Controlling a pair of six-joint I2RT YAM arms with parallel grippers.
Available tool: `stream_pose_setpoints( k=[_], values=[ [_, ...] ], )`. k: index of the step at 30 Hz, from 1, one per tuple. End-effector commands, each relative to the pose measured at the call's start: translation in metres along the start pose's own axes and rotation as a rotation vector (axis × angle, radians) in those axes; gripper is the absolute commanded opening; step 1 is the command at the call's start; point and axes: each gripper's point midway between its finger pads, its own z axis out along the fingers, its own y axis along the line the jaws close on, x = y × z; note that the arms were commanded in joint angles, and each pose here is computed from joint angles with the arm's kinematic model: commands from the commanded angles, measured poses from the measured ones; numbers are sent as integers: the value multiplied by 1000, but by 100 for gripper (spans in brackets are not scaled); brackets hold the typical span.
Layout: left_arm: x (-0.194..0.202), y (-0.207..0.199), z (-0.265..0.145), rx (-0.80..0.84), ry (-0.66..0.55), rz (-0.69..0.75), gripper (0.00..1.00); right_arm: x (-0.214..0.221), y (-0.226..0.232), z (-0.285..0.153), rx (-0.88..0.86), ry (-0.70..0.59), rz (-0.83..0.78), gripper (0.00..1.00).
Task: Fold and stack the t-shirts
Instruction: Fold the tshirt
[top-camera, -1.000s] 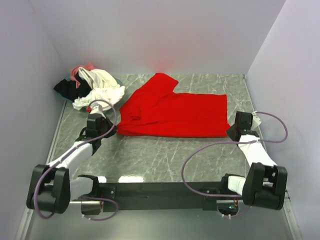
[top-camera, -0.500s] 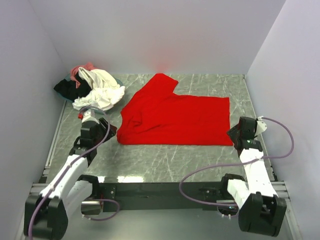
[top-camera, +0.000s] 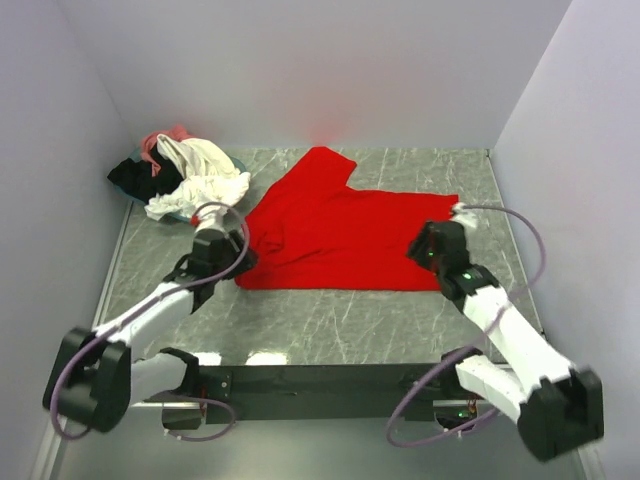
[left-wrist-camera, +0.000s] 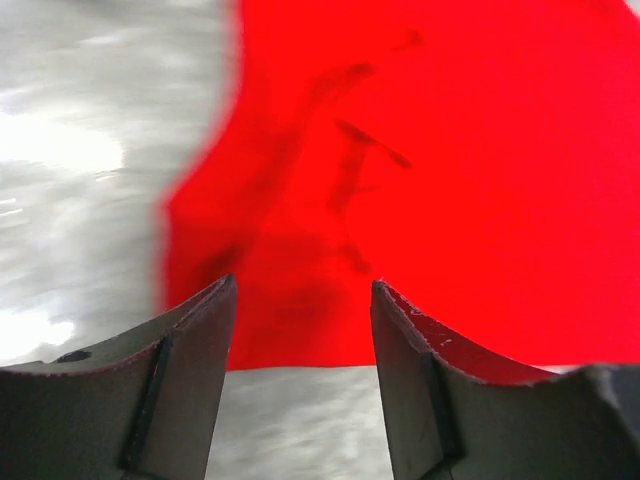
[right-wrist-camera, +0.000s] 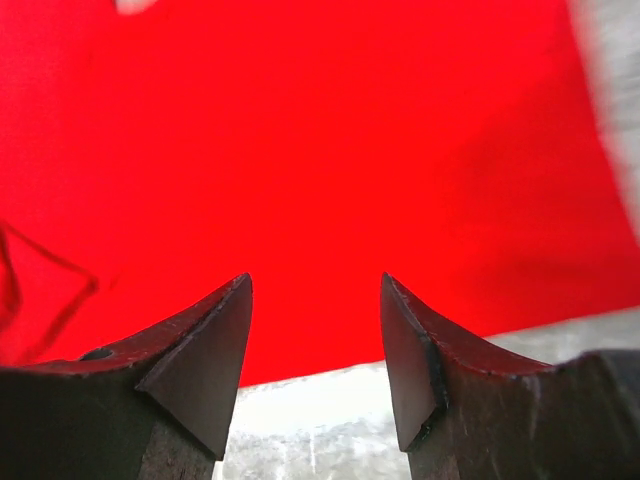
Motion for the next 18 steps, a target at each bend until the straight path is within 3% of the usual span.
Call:
stream_pose_setpoints(
  k=[1, 11, 18],
  values=[
    [-38, -62, 9, 118, -96, 20, 61, 5, 34, 18, -51, 11, -46, 61],
    [-25, -77, 75, 25, 6, 123, 53, 69, 86, 34, -169, 153, -152, 61],
    [1, -81, 94, -36, 69, 209, 50, 93, 100, 39, -197, 211, -192, 61]
  ],
)
